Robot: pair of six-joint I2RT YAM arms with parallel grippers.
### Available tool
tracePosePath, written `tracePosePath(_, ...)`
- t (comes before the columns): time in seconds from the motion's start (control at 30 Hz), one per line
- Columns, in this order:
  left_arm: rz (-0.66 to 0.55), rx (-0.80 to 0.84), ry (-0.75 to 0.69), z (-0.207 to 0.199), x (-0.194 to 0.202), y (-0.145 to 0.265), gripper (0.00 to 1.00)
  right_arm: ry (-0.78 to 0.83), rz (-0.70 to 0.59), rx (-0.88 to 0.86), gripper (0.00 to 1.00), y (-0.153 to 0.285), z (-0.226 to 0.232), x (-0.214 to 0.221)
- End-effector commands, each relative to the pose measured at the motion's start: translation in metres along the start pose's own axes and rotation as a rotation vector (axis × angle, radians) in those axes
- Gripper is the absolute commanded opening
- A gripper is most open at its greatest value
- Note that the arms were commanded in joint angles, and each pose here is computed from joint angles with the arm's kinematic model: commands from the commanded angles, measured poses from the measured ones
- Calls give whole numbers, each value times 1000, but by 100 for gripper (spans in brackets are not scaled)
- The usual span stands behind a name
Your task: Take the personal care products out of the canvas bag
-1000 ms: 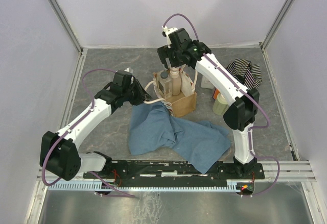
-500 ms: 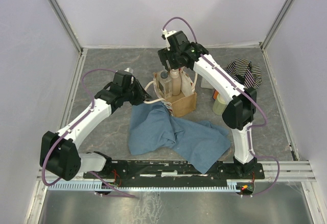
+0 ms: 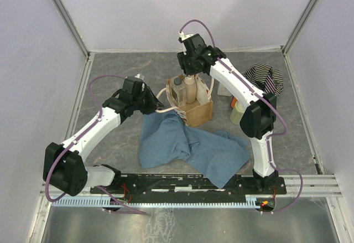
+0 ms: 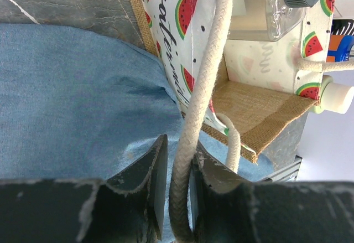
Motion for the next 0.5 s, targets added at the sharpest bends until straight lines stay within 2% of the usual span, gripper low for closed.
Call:
tracePosePath(0.0, 10, 16, -35, -1, 4, 8, 28, -20, -58, 8, 49, 15, -6, -15)
tracePosePath(0.23, 8, 15, -34, 0, 4, 8, 28, -54, -131, 30, 44, 46, -13, -36)
tracePosePath(0.47, 11, 19, -33, -1, 5, 8, 28, -77, -249, 8, 42, 104, -17, -74)
Point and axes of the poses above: each gripper's point midway between its finger pads, its own y axis back along the fingers, its own z axis along the line the jaws close on, x = y × z, the point moved 2 cm from there along y, back along the fingers, and after that the axes turned 9 degrees about y, right-handed, at the moved point
